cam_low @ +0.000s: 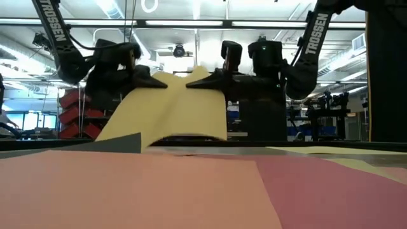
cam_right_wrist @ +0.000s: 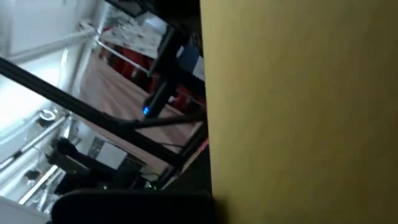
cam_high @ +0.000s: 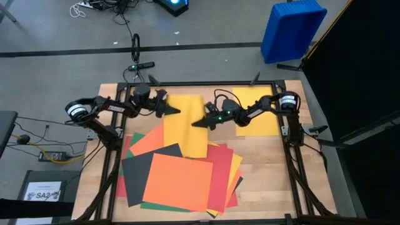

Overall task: Organize paper
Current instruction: Stack the yellow colored paper on top of the yellow colored paper

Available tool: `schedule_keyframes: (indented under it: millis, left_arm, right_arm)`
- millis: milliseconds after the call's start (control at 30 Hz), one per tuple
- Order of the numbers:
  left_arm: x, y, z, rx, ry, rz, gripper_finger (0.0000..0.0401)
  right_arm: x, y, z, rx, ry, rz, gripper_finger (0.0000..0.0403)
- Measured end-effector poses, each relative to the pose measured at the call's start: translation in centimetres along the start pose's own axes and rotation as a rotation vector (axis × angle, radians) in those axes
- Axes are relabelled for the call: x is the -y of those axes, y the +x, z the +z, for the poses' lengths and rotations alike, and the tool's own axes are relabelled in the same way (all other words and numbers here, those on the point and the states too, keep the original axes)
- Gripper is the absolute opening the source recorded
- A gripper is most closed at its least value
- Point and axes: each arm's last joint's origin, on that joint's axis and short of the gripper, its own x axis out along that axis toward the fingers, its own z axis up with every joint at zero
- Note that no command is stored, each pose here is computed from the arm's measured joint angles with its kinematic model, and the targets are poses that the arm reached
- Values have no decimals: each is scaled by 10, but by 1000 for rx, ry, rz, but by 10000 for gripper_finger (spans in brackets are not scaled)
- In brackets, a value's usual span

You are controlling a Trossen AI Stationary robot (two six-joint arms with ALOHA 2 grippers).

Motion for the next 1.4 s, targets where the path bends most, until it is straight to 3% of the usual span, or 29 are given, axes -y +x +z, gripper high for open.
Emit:
schedule_keyframes:
  millis: [333, 600, 933, 1167, 1400]
  left_arm:
    - [12, 5, 29, -37, 4, -113, 0]
    - [10, -11, 41, 9, -7, -107, 0]
    - [10, -13, 43, 25, -8, -104, 0]
    - [15, -7, 48, 51, 8, -99, 0]
    - [35, 13, 67, 61, 44, -150, 0]
  right_arm:
    - [-3, -10, 18, 13, 15, 78, 0]
    - [-22, -21, 36, 58, -37, 114, 0]
    - [-38, -52, 49, 64, -82, -129, 0]
    - [-56, -58, 55, 59, -114, -126, 0]
    - [-54, -61, 58, 77, -83, -140, 0]
